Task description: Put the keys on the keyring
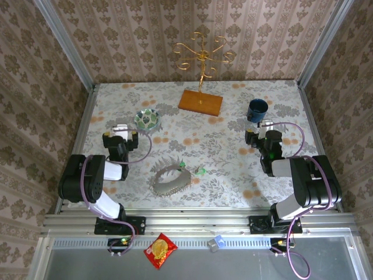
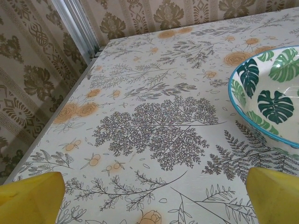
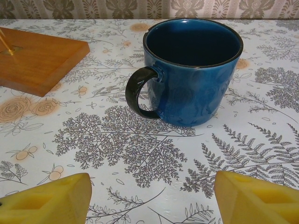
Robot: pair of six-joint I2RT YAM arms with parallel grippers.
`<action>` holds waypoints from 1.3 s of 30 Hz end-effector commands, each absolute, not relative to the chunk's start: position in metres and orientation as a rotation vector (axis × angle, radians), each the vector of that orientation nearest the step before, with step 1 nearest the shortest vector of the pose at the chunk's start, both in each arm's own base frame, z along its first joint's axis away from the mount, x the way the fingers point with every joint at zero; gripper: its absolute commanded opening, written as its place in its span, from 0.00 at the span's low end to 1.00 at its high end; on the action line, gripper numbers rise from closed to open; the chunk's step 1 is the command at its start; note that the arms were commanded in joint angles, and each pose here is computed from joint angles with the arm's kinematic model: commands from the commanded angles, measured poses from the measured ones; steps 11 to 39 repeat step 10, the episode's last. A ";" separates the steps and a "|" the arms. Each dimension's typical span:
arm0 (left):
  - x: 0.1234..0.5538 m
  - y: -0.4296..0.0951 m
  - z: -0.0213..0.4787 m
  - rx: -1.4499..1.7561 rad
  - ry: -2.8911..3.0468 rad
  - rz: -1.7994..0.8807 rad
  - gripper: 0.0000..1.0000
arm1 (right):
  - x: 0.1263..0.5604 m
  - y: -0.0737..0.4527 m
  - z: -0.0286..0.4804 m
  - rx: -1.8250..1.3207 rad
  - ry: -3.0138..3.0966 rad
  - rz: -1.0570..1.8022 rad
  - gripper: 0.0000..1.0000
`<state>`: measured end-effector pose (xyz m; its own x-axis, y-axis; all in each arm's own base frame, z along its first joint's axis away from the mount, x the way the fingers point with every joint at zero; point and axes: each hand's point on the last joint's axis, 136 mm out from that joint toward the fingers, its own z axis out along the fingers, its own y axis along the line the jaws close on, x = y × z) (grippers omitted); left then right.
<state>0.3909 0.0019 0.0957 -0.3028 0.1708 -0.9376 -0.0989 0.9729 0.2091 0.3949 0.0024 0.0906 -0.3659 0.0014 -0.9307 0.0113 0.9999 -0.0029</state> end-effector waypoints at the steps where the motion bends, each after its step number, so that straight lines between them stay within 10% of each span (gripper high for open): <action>1: 0.395 0.005 0.101 0.033 1.858 0.245 1.00 | 0.401 -0.001 0.096 0.036 1.934 -0.004 0.70; 39: 0.399 -0.001 0.097 0.078 1.891 0.150 1.00 | 0.401 -0.001 0.096 0.037 1.934 -0.002 0.74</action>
